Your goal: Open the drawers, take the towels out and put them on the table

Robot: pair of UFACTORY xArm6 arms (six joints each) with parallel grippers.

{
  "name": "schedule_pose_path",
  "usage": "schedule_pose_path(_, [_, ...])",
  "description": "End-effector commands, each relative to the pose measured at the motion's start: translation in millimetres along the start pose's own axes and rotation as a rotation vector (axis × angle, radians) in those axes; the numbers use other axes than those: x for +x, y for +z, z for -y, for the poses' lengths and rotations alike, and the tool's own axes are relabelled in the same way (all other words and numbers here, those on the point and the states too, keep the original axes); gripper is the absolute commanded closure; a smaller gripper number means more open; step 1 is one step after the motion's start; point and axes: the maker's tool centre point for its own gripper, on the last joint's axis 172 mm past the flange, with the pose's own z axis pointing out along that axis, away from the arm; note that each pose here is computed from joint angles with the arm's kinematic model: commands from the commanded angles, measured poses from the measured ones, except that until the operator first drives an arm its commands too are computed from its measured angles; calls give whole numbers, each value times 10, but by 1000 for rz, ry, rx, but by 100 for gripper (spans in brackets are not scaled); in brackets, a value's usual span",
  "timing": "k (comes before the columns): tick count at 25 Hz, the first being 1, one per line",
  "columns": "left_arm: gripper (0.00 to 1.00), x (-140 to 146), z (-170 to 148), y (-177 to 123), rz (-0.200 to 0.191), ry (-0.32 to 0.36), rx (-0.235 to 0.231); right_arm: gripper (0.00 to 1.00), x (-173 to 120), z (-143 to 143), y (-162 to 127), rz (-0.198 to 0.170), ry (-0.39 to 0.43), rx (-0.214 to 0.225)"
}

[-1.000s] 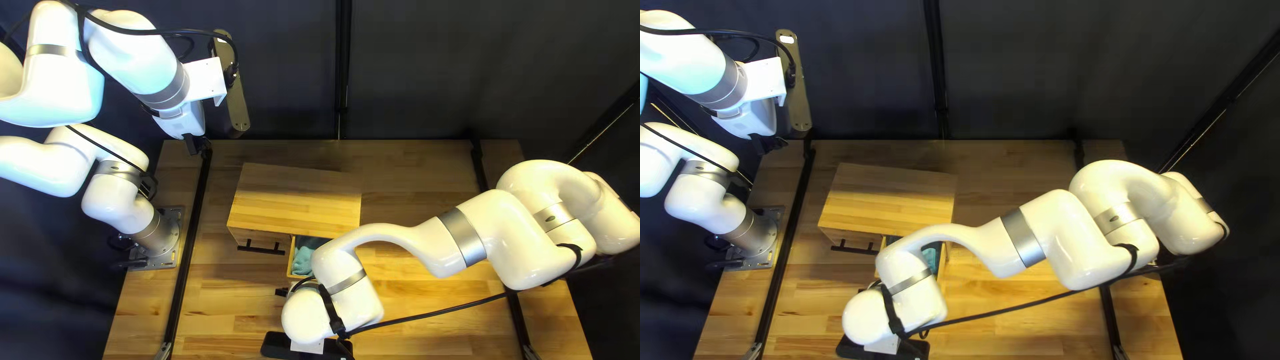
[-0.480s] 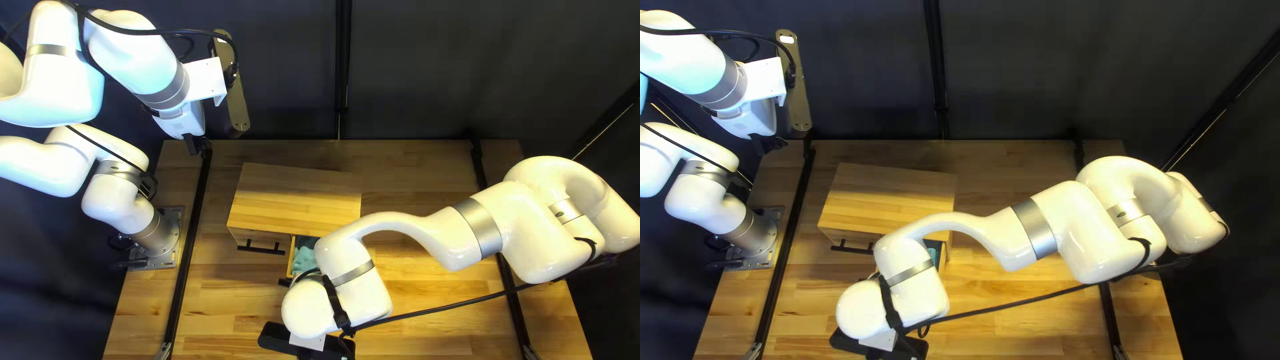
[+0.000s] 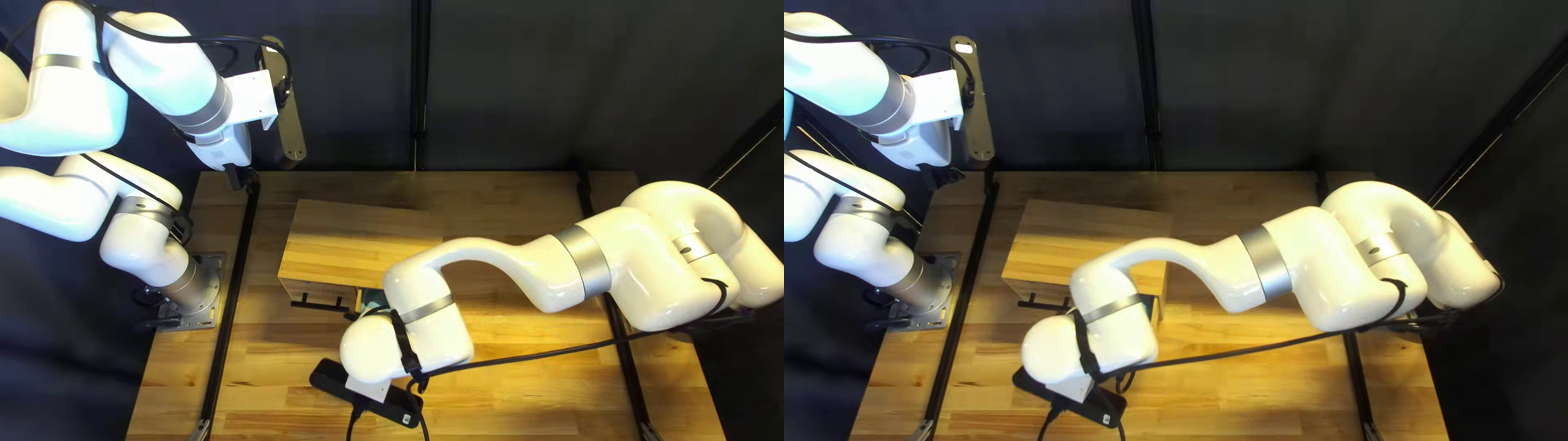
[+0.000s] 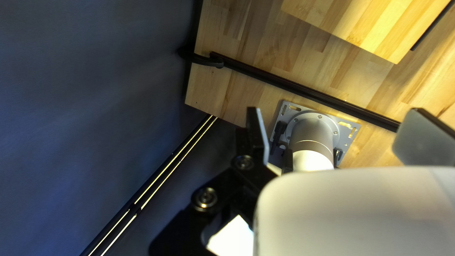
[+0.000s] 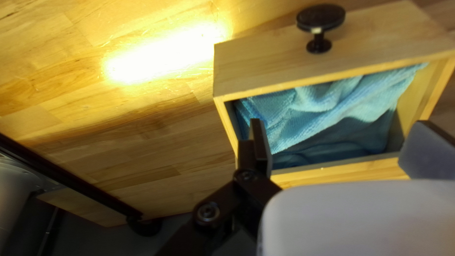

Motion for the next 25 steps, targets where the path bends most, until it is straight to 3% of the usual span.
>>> schedule_pose_path(1, [0, 0, 0, 0, 0, 0, 0, 0, -60, 24, 23, -1, 68, -2])
schedule_pose_path(9, [0, 0, 0, 0, 0, 0, 0, 0, -116, 10, 93, -38, 201, -39])
schedule_pose_path(15, [0, 0, 0, 0, 0, 0, 0, 0, -115, 35, 72, -72, 243, -86])
schedule_pose_path(25, [0, 0, 0, 0, 0, 0, 0, 0, -120, 43, 145, -89, 260, -107])
